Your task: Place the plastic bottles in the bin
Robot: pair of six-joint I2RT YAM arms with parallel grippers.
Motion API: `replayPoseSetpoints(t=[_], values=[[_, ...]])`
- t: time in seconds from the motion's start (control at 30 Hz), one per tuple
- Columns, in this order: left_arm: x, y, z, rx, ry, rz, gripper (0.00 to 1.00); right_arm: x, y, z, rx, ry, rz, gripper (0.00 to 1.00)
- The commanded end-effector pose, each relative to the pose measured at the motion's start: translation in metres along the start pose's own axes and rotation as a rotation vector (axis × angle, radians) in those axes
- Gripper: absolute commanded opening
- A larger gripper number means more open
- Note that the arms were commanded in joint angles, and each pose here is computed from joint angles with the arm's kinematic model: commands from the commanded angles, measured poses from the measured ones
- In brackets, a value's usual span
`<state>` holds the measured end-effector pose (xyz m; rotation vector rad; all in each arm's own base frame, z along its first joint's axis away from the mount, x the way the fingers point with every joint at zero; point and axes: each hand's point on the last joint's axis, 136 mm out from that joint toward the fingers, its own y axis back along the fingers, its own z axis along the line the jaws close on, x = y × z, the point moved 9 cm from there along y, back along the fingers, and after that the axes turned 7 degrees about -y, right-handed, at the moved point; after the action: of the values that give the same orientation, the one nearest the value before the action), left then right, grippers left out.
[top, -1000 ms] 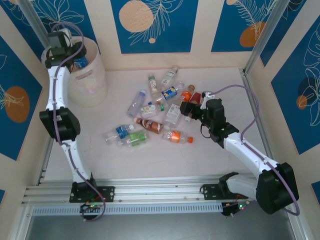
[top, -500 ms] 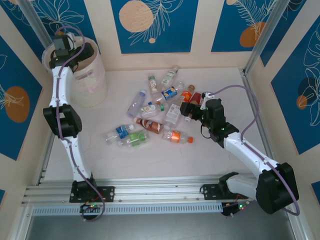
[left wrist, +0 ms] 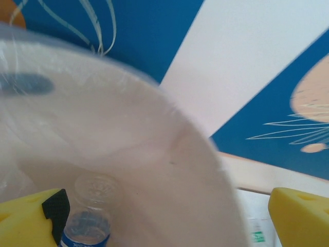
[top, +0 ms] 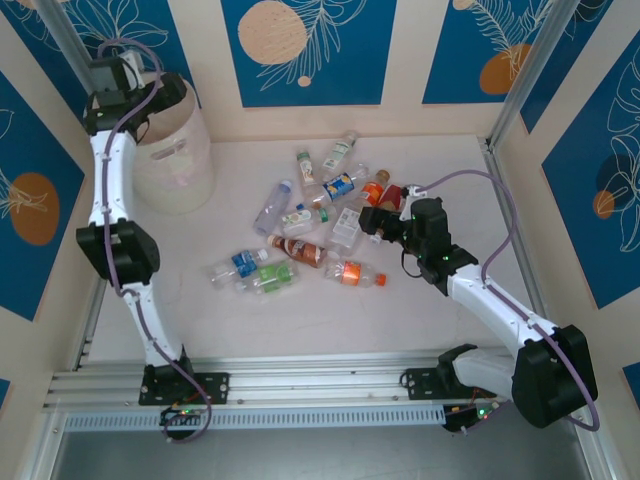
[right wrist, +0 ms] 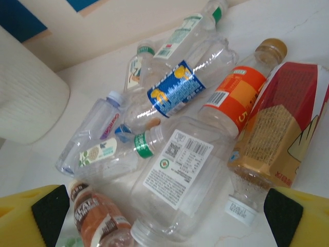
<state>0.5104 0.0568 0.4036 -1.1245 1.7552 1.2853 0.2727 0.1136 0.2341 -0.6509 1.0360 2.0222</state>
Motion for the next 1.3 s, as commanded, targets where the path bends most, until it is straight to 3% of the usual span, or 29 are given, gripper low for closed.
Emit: replayPoseSetpoints(t=[0.0,0.13,0.23,0.43,0.63,0.8,0.97,1.27], values=[[-0.024,0.052,-0.041,0.068,-0.075,-0.095,1.00,0.017,0.001,-0.006,0.006,0.072,0.122,0.99],[-0.016,0.076,-0.075,0.083,-0.119,-0.121,1.00,0.039,0.005,-0.005,-0.062,0.165,0.332,0.99],[0.001,0.084,-0.101,0.128,-0.115,-0.120,1.00,0.053,0.006,-0.009,-0.029,0.193,0.437,0.99],[0.047,0.090,-0.162,0.230,-0.165,-0.061,1.00,0.065,0.008,-0.017,0.025,0.195,0.526,0.99],[0.099,0.093,-0.214,0.378,-0.197,0.015,1.00,0.069,0.001,-0.018,-0.025,0.172,0.605,0.99],[0.148,0.087,-0.218,0.486,-0.058,0.104,1.00,0.073,-0.013,-0.020,0.035,0.058,0.679,0.99],[0.188,0.093,-0.210,0.553,-0.015,0.155,1.00,0.082,-0.028,-0.021,0.031,0.029,0.674,0.99],[0.230,0.110,-0.176,0.398,-0.068,0.185,1.00,0.126,-0.024,-0.014,0.074,0.099,0.799,1.00]])
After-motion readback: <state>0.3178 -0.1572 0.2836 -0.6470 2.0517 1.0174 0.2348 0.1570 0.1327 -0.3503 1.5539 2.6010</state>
